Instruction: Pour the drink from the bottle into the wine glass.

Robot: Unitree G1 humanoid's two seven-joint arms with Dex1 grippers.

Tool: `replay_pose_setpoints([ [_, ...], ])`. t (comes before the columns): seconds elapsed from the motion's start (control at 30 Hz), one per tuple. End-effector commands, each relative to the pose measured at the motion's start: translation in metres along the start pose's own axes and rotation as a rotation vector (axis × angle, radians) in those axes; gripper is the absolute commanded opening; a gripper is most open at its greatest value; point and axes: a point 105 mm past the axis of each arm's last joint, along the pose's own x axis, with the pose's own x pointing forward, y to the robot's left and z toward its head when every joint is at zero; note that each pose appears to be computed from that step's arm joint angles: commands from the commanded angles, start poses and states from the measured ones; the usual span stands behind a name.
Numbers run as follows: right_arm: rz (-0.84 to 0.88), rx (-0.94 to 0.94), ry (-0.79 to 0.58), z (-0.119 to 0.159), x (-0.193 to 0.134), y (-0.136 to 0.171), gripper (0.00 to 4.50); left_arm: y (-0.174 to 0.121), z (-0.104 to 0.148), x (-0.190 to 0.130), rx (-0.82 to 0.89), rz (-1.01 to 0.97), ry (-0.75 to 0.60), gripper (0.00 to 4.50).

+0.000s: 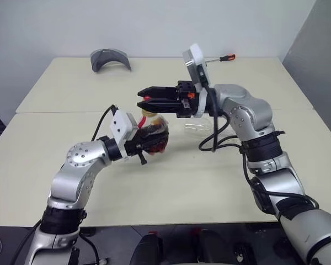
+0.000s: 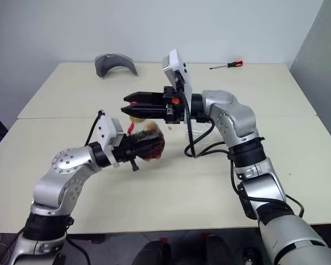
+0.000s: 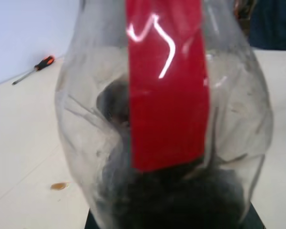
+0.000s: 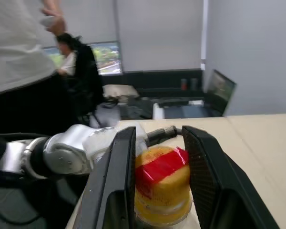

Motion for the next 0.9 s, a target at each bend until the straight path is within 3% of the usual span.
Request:
replay_pose_setpoints([
  [0.03,0.101,-0.050,-0.025,0.021,-0.005,0.014,1.19,-0.027,0.013,-0.001,0.024,-0.095,-0.040,0.76],
  [0.17,0.149,-0.095,0.015,0.022,-0.010,0.018,1.19,-0.038,0.010,-0.006,0.010,-0.139,-0.024,0.76],
  [0.33,0.019,-0.113,0.033,0.021,-0.026,0.006,1.19,-0.023,0.017,-0.001,0.030,-0.092,-0.045,0.76],
  [0.43,-0.141,-0.077,0.076,0.004,-0.057,0.005,1.19,-0.017,0.019,-0.002,0.044,-0.059,-0.049,0.76],
  [0.57,-0.303,0.011,0.162,-0.033,-0.096,0.026,1.19,-0.013,0.017,-0.006,0.054,-0.032,-0.048,0.76],
  [0.6,-0.362,0.023,0.170,-0.040,-0.104,0.028,1.19,-0.013,0.017,-0.006,0.053,-0.028,-0.049,0.76],
  [0.73,-0.920,0.008,0.235,-0.083,-0.161,0.021,1.19,-0.011,0.018,0.001,0.045,-0.007,-0.059,0.76],
  [0.9,-1.121,-0.012,0.230,-0.109,-0.158,0.042,1.19,-0.015,0.019,0.009,0.041,-0.023,-0.069,0.76],
])
